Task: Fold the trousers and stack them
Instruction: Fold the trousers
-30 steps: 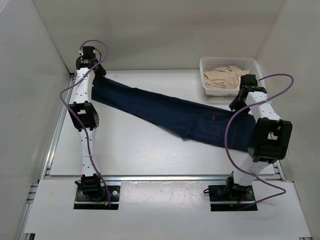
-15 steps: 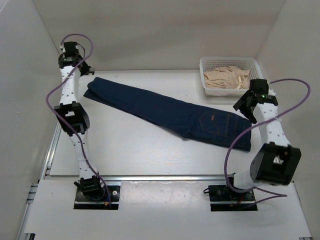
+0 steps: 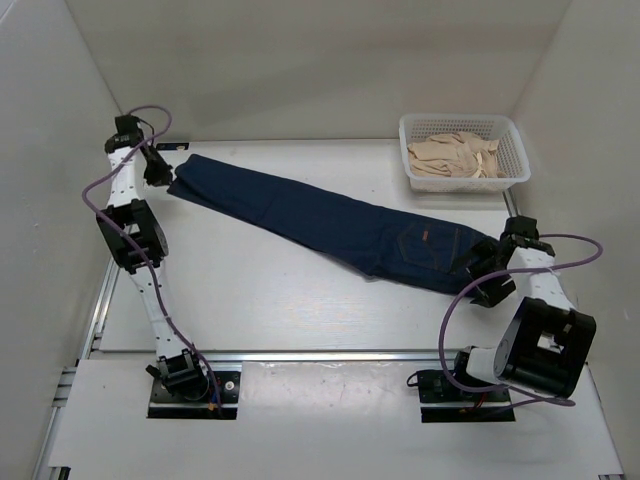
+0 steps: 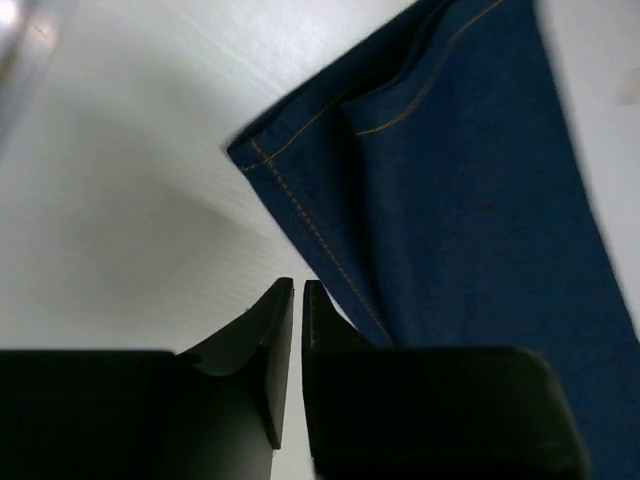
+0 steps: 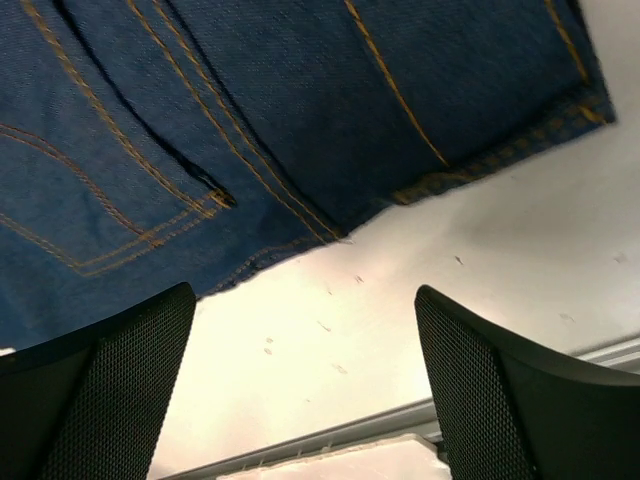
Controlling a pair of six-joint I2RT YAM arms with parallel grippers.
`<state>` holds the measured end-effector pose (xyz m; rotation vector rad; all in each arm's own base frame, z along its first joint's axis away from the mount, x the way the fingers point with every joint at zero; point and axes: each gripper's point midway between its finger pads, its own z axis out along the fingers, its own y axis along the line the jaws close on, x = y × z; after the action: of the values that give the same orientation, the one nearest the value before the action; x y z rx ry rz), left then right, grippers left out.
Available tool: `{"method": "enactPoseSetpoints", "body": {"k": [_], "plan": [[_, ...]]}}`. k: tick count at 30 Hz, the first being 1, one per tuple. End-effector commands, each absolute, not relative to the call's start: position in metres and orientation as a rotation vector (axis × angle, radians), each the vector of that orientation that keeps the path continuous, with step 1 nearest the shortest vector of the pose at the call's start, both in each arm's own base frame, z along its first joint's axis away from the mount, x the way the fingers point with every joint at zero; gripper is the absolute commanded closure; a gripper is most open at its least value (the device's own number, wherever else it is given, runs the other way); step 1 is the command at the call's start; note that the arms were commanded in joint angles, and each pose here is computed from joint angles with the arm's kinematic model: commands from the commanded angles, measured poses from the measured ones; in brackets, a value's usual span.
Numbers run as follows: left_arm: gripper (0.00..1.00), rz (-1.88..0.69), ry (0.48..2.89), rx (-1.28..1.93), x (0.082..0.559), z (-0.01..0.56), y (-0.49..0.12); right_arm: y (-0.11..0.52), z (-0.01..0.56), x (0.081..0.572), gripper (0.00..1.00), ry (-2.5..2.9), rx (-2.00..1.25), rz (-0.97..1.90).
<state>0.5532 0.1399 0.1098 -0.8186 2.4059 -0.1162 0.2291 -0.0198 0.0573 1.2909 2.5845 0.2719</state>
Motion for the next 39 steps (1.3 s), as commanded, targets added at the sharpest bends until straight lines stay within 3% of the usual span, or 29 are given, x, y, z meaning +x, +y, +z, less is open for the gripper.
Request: {"method": "enactPoseSetpoints", "body": {"k": [1,3,6,8,12,15,17,18,19,20,22,23,25,26,32,39], "plan": [[0.78,-0.232,2.47,-0.793,0.551,0.094,0.119,-0.017,0.067,0.253,0.04,2.545,1.226,0.368],[0.62,-0.236,2.471,-0.776,0.557,0.09,0.113,-0.017,0.059,0.251,0.01,2.58,1.233,0.362],[0.17,-0.246,2.475,-0.764,0.565,0.082,0.104,-0.011,0.052,0.255,0.01,2.589,1.276,0.415],[0.06,-0.294,2.464,-0.752,0.572,0.079,0.095,-0.007,0.042,0.255,0.01,2.593,1.29,0.445],[0.06,-0.339,2.478,-0.774,0.576,0.063,0.09,-0.007,0.031,0.272,0.01,2.555,1.298,0.488],[0.12,-0.358,2.478,-0.787,0.579,0.056,0.088,-0.015,0.021,0.284,0.05,2.535,1.344,0.453],[0.16,-0.389,2.483,-0.768,0.581,0.057,0.079,-0.024,0.016,0.293,0.21,2.531,1.37,0.399],[0.18,-0.389,2.483,-0.768,0.581,0.057,0.079,-0.029,0.016,0.296,0.32,2.527,1.372,0.373],[0.22,-0.389,2.483,-0.768,0.581,0.057,0.079,-0.03,0.014,0.296,0.58,2.535,1.381,0.356],[0.29,-0.377,2.483,-0.772,0.58,0.057,0.081,-0.035,0.016,0.299,0.72,2.525,1.378,0.329],[0.43,-0.363,2.482,-0.776,0.58,0.056,0.083,-0.037,0.018,0.3,0.94,2.522,1.379,0.316],[0.59,-0.351,2.472,-0.774,0.581,0.062,0.084,-0.039,0.019,0.299,1.0,2.524,1.385,0.293],[0.86,-0.351,2.462,-0.77,0.581,0.068,0.085,-0.041,0.017,0.293,1.0,2.54,1.4,0.262],[0.9,-0.337,2.462,-0.773,0.581,0.067,0.086,-0.043,0.019,0.294,1.0,2.539,1.402,0.247],[0.9,-0.202,2.414,-0.795,0.563,0.108,0.101,-0.068,0.033,0.269,1.0,2.482,1.456,0.06],[0.9,-0.044,2.372,-0.96,0.494,0.142,0.146,-0.087,0.045,0.261,1.0,2.435,1.464,-0.004]]}}
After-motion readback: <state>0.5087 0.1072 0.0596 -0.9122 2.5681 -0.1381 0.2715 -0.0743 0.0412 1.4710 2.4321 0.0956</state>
